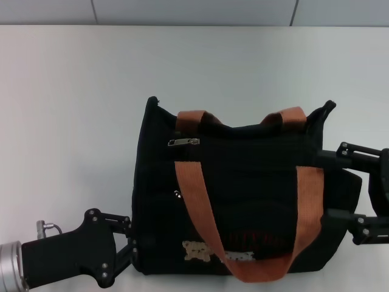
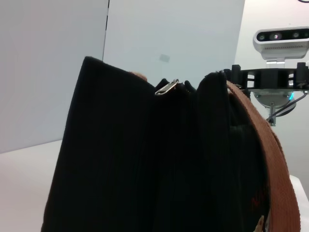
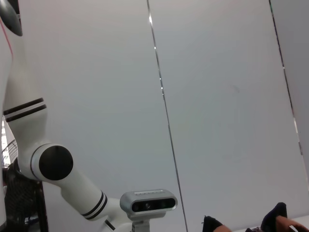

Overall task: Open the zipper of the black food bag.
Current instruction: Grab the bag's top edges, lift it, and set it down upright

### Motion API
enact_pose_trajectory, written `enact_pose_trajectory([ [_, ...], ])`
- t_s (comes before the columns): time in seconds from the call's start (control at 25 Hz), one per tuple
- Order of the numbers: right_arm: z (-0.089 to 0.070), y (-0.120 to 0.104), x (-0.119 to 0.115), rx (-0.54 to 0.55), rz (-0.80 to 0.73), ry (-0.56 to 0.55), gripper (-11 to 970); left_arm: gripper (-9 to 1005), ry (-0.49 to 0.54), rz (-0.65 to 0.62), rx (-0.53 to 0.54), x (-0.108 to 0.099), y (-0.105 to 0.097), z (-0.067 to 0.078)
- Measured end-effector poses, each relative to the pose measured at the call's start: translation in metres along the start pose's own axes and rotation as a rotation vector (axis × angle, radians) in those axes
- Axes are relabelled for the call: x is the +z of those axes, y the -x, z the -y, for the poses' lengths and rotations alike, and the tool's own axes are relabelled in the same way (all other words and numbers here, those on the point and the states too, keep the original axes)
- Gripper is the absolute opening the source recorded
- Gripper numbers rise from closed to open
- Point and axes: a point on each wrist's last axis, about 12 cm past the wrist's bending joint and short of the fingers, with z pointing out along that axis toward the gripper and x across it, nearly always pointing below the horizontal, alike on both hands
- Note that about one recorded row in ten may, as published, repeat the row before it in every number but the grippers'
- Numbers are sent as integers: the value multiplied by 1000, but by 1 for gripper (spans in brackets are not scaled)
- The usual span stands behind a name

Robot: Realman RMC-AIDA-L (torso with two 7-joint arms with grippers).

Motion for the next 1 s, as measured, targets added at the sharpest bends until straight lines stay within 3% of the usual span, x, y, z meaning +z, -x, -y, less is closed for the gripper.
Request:
enact_pose_trajectory([
  [0.56, -2, -1, -4, -4, 15, -31, 789, 81, 2, 13, 102, 3, 8, -9],
  [0.76, -4, -2, -8, -6, 28, -58, 790, 80, 61, -11, 231, -14, 26, -32],
  [1.0, -5, -2, -9, -5, 35, -63, 789, 77, 89, -73, 446, -31, 64, -64],
])
